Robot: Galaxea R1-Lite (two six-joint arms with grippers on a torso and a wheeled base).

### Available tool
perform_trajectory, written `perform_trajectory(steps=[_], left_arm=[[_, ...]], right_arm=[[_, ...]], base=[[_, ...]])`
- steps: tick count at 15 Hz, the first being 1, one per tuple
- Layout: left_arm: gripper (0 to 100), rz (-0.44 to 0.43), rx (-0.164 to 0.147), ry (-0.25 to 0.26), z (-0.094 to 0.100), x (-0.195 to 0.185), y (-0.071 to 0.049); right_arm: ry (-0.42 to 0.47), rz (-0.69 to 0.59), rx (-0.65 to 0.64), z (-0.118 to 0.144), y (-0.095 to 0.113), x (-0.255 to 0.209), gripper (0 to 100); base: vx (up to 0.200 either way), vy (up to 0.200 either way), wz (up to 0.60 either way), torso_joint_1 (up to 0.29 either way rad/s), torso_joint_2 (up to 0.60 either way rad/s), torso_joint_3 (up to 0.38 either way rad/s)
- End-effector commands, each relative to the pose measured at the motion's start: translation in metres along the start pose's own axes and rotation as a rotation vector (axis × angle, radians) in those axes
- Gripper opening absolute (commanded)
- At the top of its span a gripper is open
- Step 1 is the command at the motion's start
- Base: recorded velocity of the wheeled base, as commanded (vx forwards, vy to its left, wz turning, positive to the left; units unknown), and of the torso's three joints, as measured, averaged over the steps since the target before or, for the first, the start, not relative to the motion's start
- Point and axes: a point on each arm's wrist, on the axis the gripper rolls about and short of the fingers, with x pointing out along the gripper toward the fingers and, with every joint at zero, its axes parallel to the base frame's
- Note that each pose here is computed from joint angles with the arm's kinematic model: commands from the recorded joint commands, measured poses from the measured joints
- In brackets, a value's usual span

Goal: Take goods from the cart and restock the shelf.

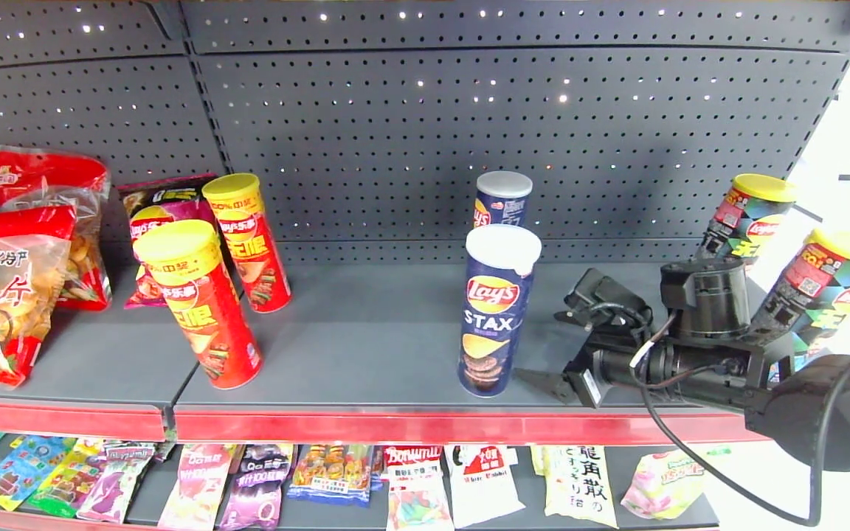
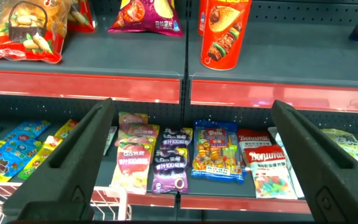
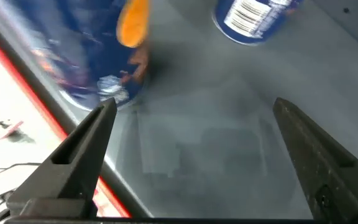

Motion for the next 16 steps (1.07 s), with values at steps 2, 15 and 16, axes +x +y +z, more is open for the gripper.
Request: perform_trajectory(steps=[2,15,16], left_arm=[[100,0.0,0.0,-0.001,0.0,0.0,0.0],[100,0.0,0.0,-0.001,0.0,0.0,0.0],[100,0.0,0.0,-0.001,0.0,0.0,0.0]], right_arm=[[0.019,-0.039,0.001,-0.0006,-0.0006,0.0004,100],[0.019,-0.026,-0.016,0.0018,0.0056,0.0061,100],[0.016,-0.027,-0.017,0.0027,0.005,0.0071,100]], base=[[0.0,0.0,0.0,0.0,0.0,0.0],[0.0,0.0,0.0,0.0,0.0,0.0],[0.0,0.0,0.0,0.0,0.0,0.0]])
